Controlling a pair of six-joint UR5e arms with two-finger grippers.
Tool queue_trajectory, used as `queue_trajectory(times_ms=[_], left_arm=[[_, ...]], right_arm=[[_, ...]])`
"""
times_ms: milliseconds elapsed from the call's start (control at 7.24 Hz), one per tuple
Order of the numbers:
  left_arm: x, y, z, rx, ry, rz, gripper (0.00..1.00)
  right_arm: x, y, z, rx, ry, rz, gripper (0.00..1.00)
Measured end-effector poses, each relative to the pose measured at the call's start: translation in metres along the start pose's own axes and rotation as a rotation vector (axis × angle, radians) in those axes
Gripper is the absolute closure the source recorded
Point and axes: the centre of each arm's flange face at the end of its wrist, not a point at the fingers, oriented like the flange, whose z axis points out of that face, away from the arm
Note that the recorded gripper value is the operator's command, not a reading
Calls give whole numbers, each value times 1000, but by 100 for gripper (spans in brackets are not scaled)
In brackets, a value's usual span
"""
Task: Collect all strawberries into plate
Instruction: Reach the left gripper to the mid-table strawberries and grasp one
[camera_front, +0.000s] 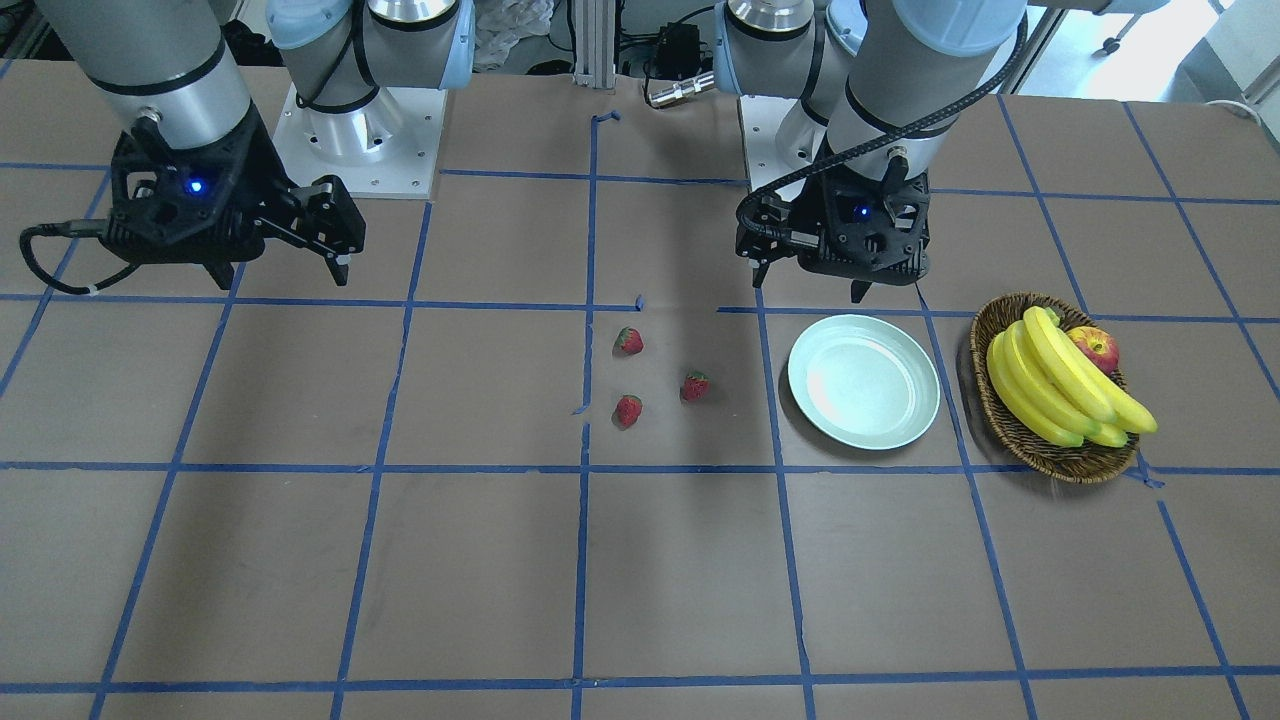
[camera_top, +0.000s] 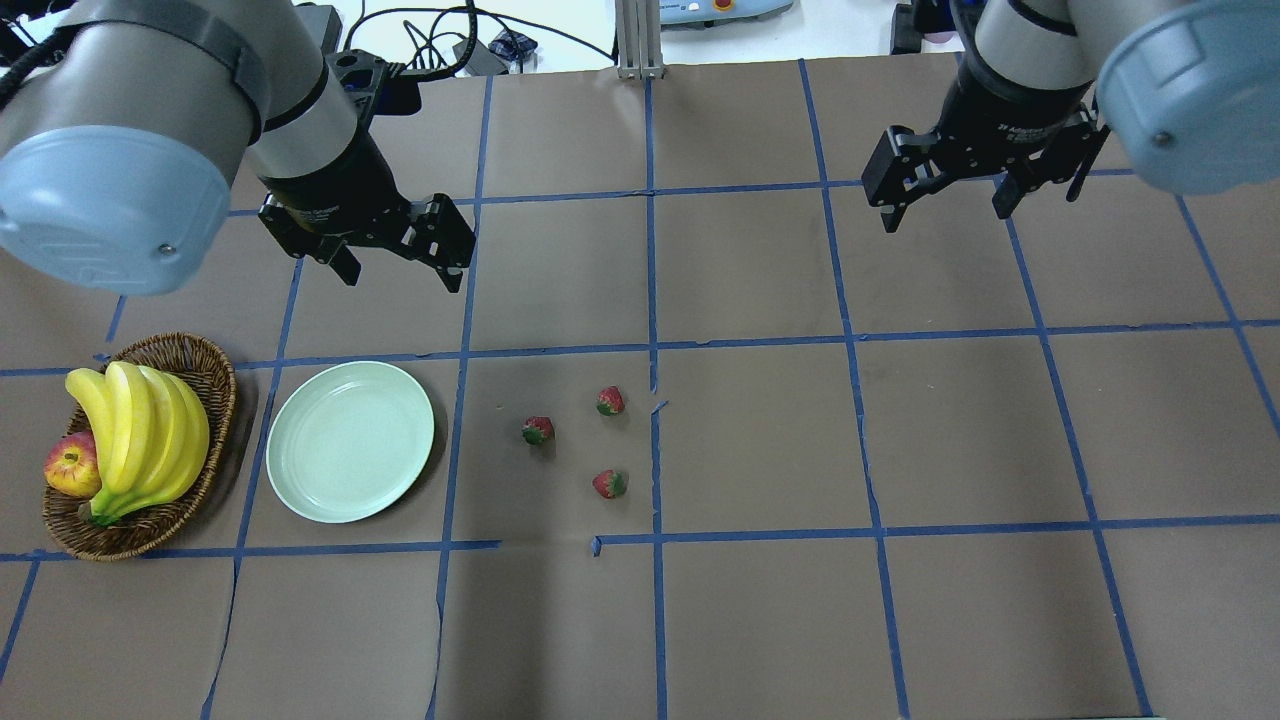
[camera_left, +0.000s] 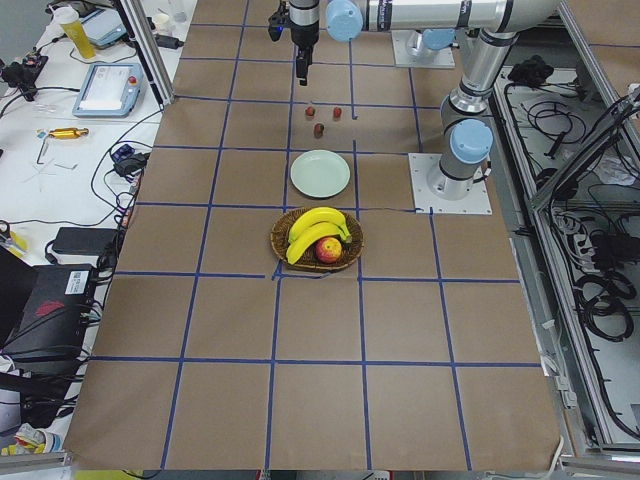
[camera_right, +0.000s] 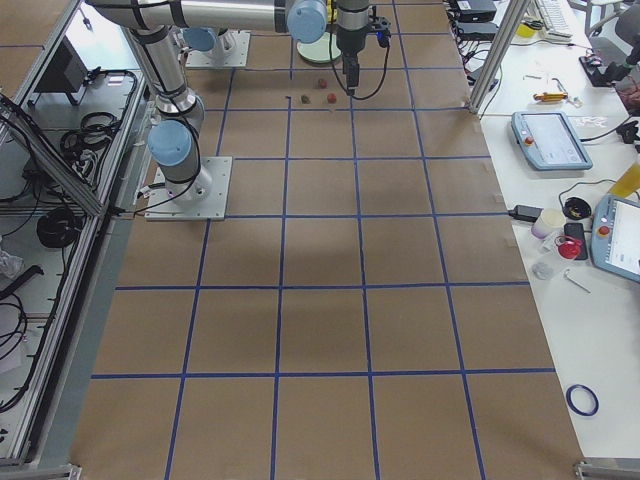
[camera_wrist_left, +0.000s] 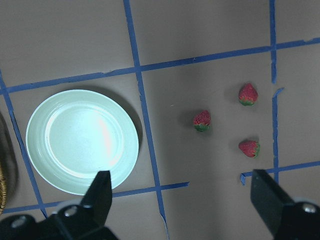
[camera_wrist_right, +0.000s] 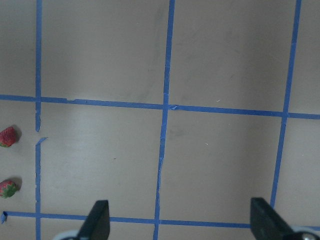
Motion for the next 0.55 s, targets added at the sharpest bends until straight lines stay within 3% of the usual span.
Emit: queue_trajectory(times_ms=[276, 552], left_arm=[[4, -16, 36, -7, 9, -17, 0], [34, -25, 118, 9, 9, -31, 0]], right_arm=[[0, -1, -10, 12, -6, 12, 0], [0, -1, -11, 10, -2, 12, 0]])
